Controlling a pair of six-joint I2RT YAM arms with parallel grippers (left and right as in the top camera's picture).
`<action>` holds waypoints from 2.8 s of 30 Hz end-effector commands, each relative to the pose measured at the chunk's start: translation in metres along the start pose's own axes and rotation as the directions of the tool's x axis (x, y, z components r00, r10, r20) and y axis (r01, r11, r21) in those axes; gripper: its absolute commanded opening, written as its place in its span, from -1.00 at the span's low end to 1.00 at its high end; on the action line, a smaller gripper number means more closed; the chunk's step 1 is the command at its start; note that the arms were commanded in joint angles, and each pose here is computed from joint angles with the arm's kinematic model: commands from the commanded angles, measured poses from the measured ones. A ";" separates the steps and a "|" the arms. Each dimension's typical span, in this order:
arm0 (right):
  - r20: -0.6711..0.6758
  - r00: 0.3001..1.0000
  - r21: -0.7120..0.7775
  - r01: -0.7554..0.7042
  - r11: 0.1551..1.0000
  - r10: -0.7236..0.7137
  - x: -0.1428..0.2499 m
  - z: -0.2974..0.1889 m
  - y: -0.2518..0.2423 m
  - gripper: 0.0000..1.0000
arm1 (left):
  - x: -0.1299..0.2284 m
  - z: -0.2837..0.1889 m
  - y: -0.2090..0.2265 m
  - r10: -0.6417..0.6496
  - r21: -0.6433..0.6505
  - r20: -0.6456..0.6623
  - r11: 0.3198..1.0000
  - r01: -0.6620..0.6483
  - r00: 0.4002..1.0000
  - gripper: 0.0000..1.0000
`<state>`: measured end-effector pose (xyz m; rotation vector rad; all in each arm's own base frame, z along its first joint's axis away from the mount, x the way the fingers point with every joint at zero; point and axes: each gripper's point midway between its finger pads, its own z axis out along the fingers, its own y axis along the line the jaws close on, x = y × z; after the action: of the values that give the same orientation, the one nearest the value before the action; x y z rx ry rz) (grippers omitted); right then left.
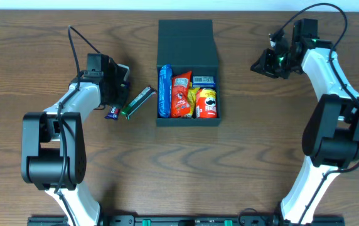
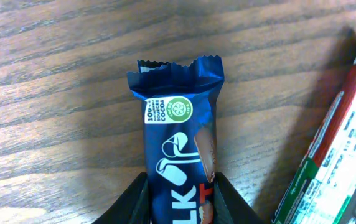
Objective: Pack container
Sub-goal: 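Grasp the blue Dairy Milk bar with the left gripper, then carry the Dairy Milk bar into the box and release it, then move the left gripper to the green gum pack and grasp it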
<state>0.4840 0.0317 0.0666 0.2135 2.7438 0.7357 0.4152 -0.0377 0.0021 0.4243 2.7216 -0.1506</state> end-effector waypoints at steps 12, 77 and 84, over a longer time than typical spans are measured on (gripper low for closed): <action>0.029 1.000 -0.014 0.008 1.000 -0.008 -0.006 -0.011 0.008 -0.66 | -0.096 -0.069 0.010 -0.309 -0.013 0.139 0.950 0.313 0.941 -0.88; 0.029 1.000 -0.011 0.004 1.000 -0.004 -0.006 -0.013 0.004 -0.62 | -0.079 -0.104 -0.085 0.263 -0.076 -0.056 0.961 -0.267 0.963 -0.03; 0.029 1.000 -0.011 0.005 1.000 -0.005 -0.006 -0.013 0.004 -0.62 | -0.038 -0.082 -0.087 0.310 0.233 -0.040 0.927 -0.293 0.950 0.25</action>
<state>0.4839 0.0306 0.0668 0.2171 2.7424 0.7387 0.4118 -0.0962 0.1108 0.7298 2.7284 -0.1630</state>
